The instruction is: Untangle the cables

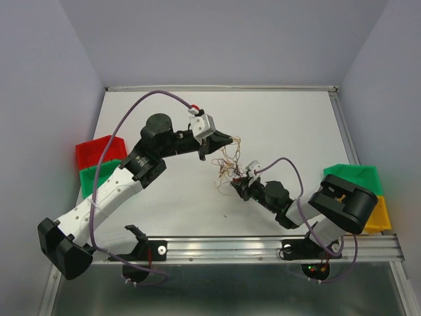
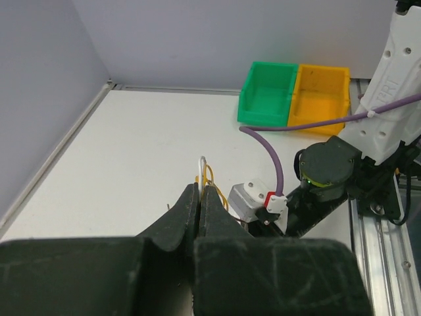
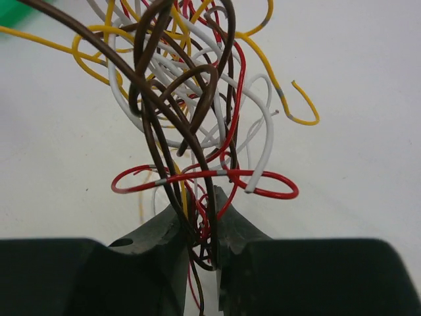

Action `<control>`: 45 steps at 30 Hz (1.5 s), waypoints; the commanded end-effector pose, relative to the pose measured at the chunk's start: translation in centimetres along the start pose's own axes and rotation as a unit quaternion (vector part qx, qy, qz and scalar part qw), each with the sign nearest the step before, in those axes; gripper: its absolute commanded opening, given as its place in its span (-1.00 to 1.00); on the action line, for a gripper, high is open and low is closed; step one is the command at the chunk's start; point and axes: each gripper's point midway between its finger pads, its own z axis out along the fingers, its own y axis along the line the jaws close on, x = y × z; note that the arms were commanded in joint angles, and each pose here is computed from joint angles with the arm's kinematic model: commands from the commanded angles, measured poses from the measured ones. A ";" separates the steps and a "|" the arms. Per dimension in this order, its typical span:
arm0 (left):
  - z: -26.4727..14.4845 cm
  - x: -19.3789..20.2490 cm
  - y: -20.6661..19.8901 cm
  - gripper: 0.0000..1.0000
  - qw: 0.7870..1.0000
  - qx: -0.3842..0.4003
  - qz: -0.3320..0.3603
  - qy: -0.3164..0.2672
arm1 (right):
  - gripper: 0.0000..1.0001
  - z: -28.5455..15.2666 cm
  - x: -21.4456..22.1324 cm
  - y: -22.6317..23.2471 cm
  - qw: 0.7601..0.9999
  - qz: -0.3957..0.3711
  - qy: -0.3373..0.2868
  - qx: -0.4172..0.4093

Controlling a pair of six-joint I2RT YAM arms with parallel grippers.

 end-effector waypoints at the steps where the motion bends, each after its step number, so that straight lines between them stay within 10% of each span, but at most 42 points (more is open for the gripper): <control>1: -0.3 -2.1 0.9 -1.00 0.999 -0.033 0.018 -0.032 | -0.66 -1.6 -15.3 1.0 0.955 0.037 -0.295 -0.019; 6: -3.8 -4.7 5.6 -1.00 0.976 -0.208 0.032 -0.062 | -0.99 -2.3 -14.4 -3.0 0.955 0.064 -0.275 0.090; 10: -12.5 -6.6 12.3 -1.00 0.883 -0.457 0.030 -0.106 | -0.99 -5.7 -13.7 -9.4 0.920 0.107 -0.253 0.280; 17: -22.2 -7.1 16.0 -1.00 0.795 -0.592 0.056 -0.120 | -0.99 -17.3 -10.9 -15.9 0.821 0.128 -0.239 0.503; 22: -28.2 -7.2 18.6 -1.00 0.735 -0.663 0.080 -0.117 | -0.99 -20.0 -11.4 -15.7 0.815 0.185 -0.293 0.465; 30: -27.2 -4.6 20.7 -1.00 0.781 -0.615 0.061 -0.090 | -0.99 -19.8 -11.6 -15.5 0.822 0.191 -0.275 0.460; 35: -27.7 -3.8 21.7 -1.00 0.771 -0.630 0.057 -0.071 | -0.81 -19.5 -10.7 -16.2 0.806 0.172 -0.228 0.519; 41: -21.3 -1.8 19.0 -1.00 0.875 -0.476 0.060 -0.064 | -0.99 -16.1 -11.7 -14.6 0.850 0.158 -0.209 0.456; 45: -26.1 -2.1 22.3 -1.00 0.789 -0.611 0.038 -0.048 | -0.76 -18.3 -10.6 -16.1 0.809 0.164 -0.209 0.525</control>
